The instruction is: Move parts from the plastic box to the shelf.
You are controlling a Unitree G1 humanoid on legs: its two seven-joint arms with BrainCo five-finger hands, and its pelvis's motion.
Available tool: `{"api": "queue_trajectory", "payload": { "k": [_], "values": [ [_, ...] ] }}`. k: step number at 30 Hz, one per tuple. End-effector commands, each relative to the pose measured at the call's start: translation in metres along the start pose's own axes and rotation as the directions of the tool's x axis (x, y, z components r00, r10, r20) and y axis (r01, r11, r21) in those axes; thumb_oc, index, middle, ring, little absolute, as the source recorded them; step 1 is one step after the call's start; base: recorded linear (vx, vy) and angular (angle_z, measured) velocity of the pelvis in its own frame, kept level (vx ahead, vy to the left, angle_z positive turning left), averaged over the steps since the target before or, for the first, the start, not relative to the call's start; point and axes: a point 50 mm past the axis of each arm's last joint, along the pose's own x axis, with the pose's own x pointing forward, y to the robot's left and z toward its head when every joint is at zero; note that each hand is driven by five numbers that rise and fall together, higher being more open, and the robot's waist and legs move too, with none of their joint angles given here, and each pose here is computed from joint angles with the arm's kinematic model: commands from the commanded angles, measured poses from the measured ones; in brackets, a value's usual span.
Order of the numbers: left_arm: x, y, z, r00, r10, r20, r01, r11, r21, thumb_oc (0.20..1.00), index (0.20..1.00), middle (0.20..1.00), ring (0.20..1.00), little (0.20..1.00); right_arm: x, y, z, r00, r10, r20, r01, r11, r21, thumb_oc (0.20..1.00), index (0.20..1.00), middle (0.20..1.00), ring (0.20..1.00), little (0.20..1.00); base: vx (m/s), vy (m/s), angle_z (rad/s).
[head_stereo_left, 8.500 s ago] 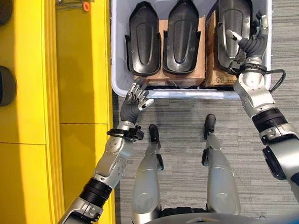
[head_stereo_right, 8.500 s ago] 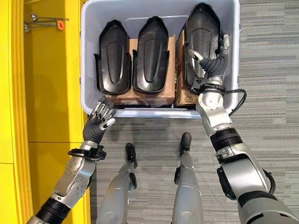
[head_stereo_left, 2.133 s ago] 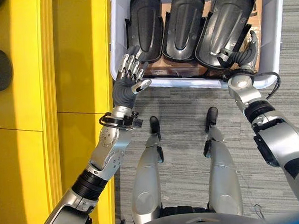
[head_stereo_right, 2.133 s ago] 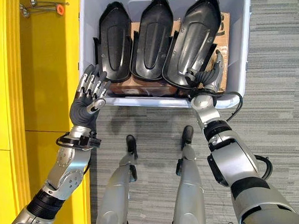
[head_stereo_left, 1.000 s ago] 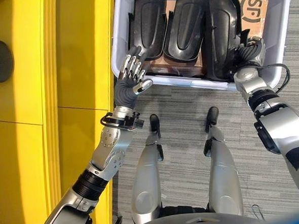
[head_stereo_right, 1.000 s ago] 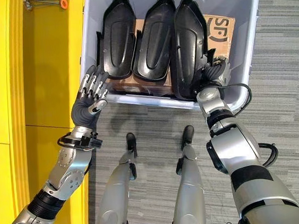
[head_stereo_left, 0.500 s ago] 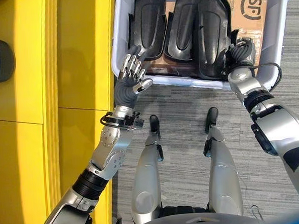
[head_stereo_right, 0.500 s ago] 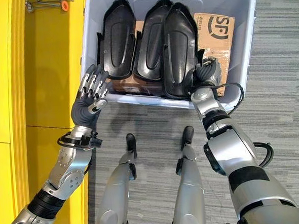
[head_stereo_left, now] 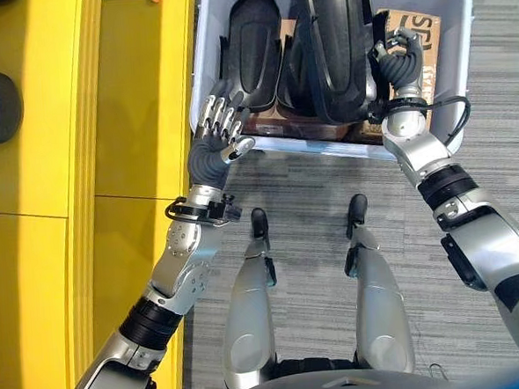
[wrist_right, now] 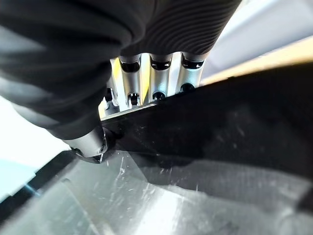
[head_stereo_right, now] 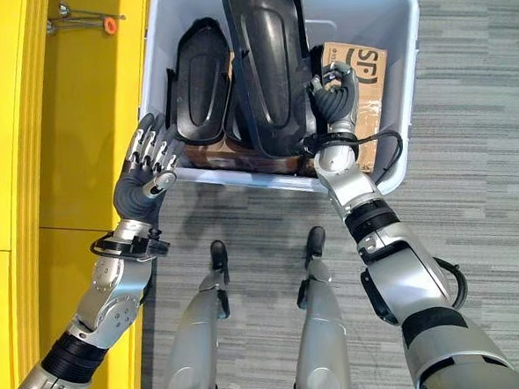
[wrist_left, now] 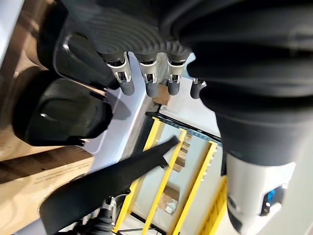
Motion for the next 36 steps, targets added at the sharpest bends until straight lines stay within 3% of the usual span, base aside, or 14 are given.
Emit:
{"api": "queue_trajectory", "payload": {
  "k": [1, 10, 22, 30, 36],
  "values": [
    [-0.009, -0.002, 0.017, 0.997, -0.039, 0.062, 0.039, 0.999, 0.000, 1.000, 1.000, 1.000, 1.000, 1.000, -0.002, -0.006, 0.032, 0.981, -0.023, 0.193, 0.009, 0.997, 0.074, 0.200, 0.200, 0.200, 0.200, 0.200, 0.00, 0.000, 0.00],
    [-0.025, 0.020, 0.011, 0.999, 0.043, 0.002, -0.043, 0.997, 0.059, 1.000, 1.000, 1.000, 1.000, 1.000, -0.038, -0.001, 0.034, 0.960, 0.069, 0.272, -0.115, 0.981, 0.157, 0.200, 0.200, 0.200, 0.200, 0.200, 0.02, -0.014, -0.03],
    [-0.056, 0.044, -0.002, 0.981, 0.176, -0.083, -0.167, 0.980, 0.109, 1.000, 1.000, 1.000, 1.000, 1.000, -0.091, 0.026, -0.005, 0.944, 0.294, 0.153, -0.321, 0.923, 0.211, 0.200, 0.200, 0.200, 0.200, 0.200, 0.03, -0.093, -0.06],
    [-0.078, 0.052, -0.009, 0.960, 0.241, -0.145, -0.222, 0.965, 0.137, 1.000, 1.000, 1.000, 1.000, 1.000, -0.094, 0.036, -0.011, 0.937, 0.328, 0.117, -0.347, 0.910, 0.226, 0.200, 0.200, 0.200, 0.200, 0.200, -0.01, -0.196, 0.10],
    [-0.075, 0.047, -0.017, 0.961, 0.214, -0.174, -0.195, 0.973, 0.119, 1.000, 1.000, 1.000, 1.000, 1.000, -0.100, 0.019, -0.026, 0.947, 0.314, 0.072, -0.322, 0.927, 0.192, 0.200, 0.200, 0.200, 0.200, 0.200, -0.07, -0.070, 0.63]
  ]
}}
